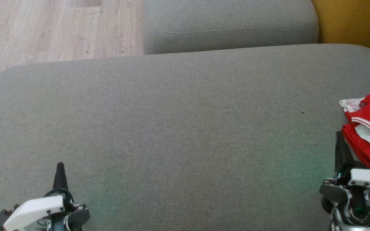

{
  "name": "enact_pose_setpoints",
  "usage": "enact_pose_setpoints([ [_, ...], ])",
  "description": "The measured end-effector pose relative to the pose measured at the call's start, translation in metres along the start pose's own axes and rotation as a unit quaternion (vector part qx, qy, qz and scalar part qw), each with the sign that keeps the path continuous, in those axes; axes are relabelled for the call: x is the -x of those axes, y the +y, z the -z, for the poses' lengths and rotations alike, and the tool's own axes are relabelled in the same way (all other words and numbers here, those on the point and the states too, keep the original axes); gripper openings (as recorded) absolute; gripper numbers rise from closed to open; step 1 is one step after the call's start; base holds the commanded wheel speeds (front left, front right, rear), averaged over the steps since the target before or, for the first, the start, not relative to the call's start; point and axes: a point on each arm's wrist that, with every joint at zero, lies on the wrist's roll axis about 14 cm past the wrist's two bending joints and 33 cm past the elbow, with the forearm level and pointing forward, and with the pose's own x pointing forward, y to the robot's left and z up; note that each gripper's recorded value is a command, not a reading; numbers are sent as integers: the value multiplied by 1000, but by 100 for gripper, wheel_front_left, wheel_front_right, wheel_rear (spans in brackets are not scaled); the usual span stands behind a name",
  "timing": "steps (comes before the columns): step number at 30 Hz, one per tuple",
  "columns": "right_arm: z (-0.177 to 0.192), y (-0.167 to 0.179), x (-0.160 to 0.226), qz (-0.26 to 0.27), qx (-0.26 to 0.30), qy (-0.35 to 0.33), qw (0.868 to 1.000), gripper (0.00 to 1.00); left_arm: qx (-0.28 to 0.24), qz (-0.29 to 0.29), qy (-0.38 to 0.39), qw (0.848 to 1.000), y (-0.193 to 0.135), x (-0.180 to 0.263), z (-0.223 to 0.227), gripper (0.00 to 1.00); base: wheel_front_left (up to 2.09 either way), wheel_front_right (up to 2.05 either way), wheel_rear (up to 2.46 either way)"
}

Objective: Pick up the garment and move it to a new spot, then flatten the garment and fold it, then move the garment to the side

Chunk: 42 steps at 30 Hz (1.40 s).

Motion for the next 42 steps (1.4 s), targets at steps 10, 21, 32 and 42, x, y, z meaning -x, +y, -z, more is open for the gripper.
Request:
enact_pose_setpoints([
  [10,-4,10,-1,-18,-51,-1,999,0,46,25,4,999,-14,-5,-1,0,0,0,0],
  [21,-4,10,-1,-18,-51,-1,999,0,46,25,3,999,-14,-5,-1,0,0,0,0],
  [32,-4,10,-1,-18,-51,-1,999,0,46,25,3,999,-14,-5,-1,0,0,0,0],
  [42,-4,10,-1,-18,-51,-1,999,0,46,25,3,999,-14,-5,-1,0,0,0,0],
])
